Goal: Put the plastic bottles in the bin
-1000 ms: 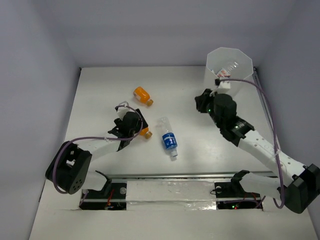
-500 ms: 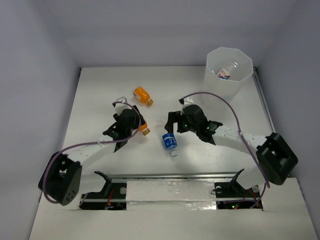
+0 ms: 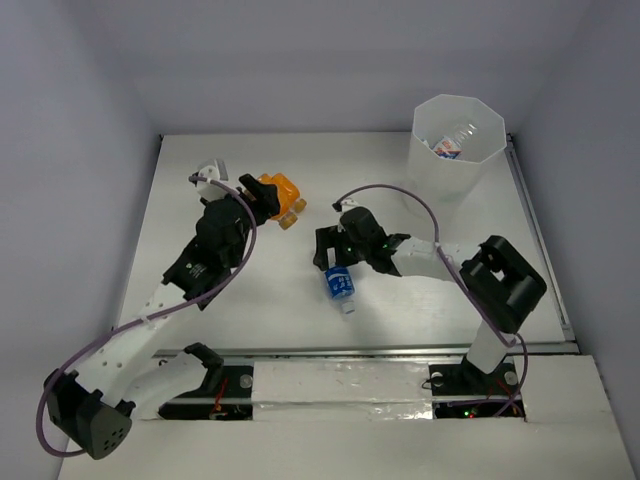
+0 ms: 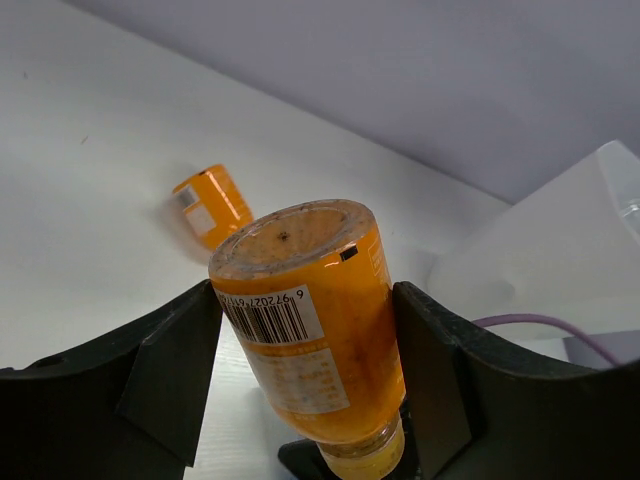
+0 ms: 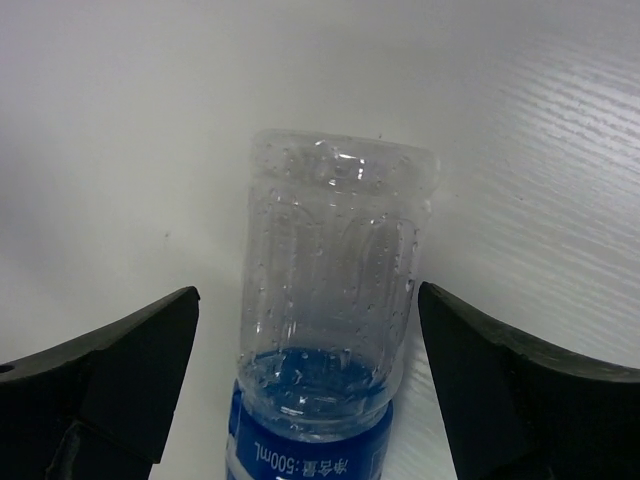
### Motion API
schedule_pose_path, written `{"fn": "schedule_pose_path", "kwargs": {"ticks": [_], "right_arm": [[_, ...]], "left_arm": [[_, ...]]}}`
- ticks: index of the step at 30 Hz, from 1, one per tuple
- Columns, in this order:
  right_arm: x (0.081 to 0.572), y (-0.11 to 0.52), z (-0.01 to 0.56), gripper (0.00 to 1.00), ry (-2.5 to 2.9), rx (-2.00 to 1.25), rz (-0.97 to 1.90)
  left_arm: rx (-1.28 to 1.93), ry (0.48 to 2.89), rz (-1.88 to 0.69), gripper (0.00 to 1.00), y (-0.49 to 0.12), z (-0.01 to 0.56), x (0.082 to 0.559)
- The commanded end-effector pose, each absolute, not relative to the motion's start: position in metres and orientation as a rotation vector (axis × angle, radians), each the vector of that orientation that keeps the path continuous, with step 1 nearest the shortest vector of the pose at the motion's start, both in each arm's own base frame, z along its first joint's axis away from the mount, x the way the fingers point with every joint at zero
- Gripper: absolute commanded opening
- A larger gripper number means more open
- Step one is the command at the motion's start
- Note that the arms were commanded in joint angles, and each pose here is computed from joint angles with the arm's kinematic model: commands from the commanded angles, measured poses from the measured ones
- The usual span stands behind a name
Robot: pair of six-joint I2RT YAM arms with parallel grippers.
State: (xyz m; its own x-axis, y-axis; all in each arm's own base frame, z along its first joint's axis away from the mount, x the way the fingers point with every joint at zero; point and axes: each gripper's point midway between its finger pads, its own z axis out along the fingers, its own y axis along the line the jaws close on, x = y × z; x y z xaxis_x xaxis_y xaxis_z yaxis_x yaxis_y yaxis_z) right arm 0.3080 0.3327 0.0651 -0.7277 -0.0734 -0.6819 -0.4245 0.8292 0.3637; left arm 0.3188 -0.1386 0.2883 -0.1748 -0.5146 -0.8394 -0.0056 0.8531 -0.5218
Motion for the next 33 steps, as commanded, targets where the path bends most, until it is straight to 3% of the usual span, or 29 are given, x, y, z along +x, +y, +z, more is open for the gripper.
{"fn": "schedule_pose_path", "kwargs": {"ticks": [1, 7, 10, 14, 19, 26, 33], "right_arm": [[0.315, 0.344, 0.07, 0.95, 2.305, -0.345, 0.676], [0.317, 0.338, 0.067, 0.79, 2.306, -0.298, 0.654], [0.313, 0.336, 0.115, 0.62, 2.177, -0.253, 0.749], [0.299, 0.322, 0.157, 0.55, 2.089, -0.228, 0.801], [0.268, 0.289, 0.233, 0.52, 1.907, -0.193, 0.894], [0.221, 0.24, 0.255, 0.52, 1.855, -0.134, 0.94], [0.189, 0.187, 0.286, 0.51, 1.752, -0.037, 0.926]], "left_arm": [[-0.386, 1.602, -0.503, 0.43, -0.137, 0.339, 0.313], [-0.337, 1.531, -0.567, 0.43, -0.157, 0.389, 0.313], [-0.31, 1.485, -0.602, 0.42, -0.171, 0.421, 0.315], [-0.265, 1.445, -0.626, 0.43, -0.195, 0.451, 0.321], [-0.198, 1.451, -0.609, 0.43, -0.24, 0.467, 0.345], [-0.177, 1.364, -0.65, 0.42, -0.288, 0.516, 0.374], [-0.129, 1.35, -0.691, 0.42, -0.359, 0.514, 0.409]]}}
